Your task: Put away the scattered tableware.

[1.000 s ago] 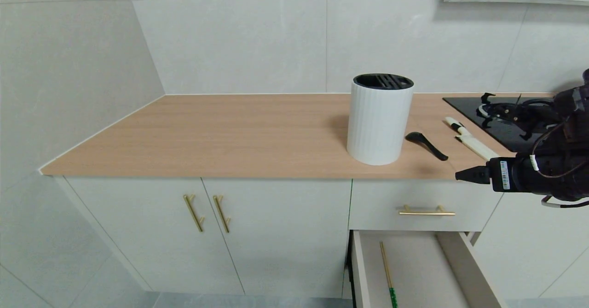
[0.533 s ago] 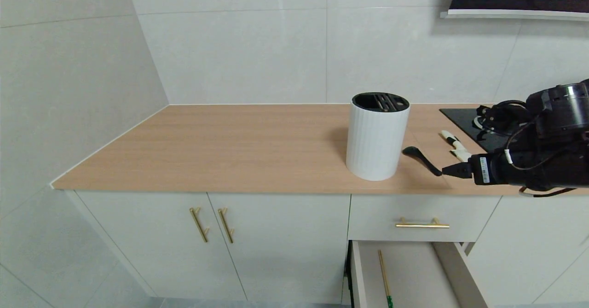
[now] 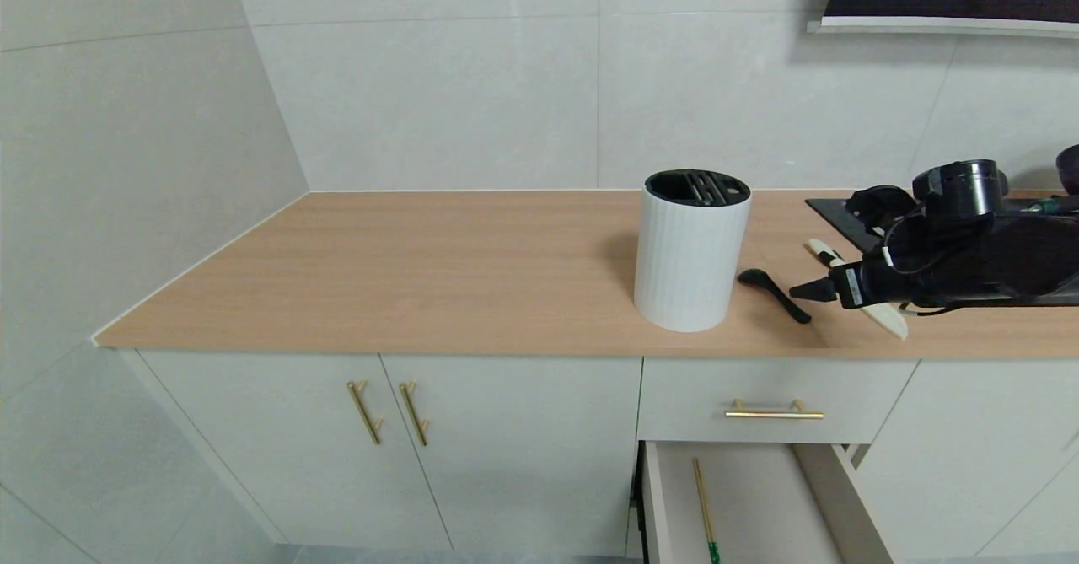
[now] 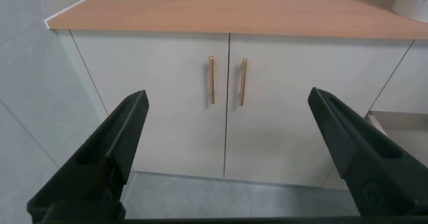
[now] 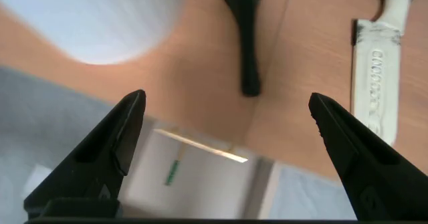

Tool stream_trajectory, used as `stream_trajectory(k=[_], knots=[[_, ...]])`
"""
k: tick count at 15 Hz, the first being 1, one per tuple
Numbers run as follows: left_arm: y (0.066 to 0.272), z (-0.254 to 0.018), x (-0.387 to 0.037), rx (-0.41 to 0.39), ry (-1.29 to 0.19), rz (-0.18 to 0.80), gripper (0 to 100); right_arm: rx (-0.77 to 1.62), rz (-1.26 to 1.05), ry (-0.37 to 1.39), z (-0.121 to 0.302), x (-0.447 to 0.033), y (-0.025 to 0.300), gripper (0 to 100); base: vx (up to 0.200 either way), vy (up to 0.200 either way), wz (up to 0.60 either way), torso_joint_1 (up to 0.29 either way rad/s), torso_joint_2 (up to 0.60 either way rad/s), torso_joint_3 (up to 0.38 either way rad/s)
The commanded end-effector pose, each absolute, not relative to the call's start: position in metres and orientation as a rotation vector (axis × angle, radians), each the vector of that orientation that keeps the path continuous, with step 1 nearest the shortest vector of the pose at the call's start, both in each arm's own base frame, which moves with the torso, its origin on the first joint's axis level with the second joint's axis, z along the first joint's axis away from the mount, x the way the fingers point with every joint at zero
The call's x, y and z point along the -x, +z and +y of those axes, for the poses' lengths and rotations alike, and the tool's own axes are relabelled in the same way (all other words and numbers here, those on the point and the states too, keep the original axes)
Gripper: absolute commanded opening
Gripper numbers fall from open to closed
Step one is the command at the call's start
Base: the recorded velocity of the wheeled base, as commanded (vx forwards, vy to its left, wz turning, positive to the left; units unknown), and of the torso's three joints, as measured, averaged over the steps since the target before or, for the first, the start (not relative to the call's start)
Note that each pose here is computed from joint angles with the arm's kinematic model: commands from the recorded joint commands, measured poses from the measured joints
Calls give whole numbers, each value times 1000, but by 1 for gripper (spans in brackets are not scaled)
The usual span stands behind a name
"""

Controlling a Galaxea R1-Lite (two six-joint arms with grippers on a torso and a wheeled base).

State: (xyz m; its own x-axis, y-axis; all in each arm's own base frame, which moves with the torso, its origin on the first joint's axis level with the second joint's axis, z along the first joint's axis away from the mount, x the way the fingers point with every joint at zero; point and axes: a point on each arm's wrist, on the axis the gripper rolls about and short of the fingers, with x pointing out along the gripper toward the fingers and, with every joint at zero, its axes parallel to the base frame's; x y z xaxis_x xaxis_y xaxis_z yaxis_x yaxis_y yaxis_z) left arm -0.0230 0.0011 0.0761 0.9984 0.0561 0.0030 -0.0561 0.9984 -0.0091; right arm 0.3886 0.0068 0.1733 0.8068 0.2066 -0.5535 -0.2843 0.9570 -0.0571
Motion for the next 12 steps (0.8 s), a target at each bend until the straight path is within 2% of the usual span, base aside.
stream_trajectory(k=[1,12], knots=[[76,1,23,9,57,-3,100,144,625,268,3,-421,139,100,0,0,0,0,0,0],[76,1,23,9,57,-3,100,133,581,321,4,-462,110,100,0,0,0,0,0,0]])
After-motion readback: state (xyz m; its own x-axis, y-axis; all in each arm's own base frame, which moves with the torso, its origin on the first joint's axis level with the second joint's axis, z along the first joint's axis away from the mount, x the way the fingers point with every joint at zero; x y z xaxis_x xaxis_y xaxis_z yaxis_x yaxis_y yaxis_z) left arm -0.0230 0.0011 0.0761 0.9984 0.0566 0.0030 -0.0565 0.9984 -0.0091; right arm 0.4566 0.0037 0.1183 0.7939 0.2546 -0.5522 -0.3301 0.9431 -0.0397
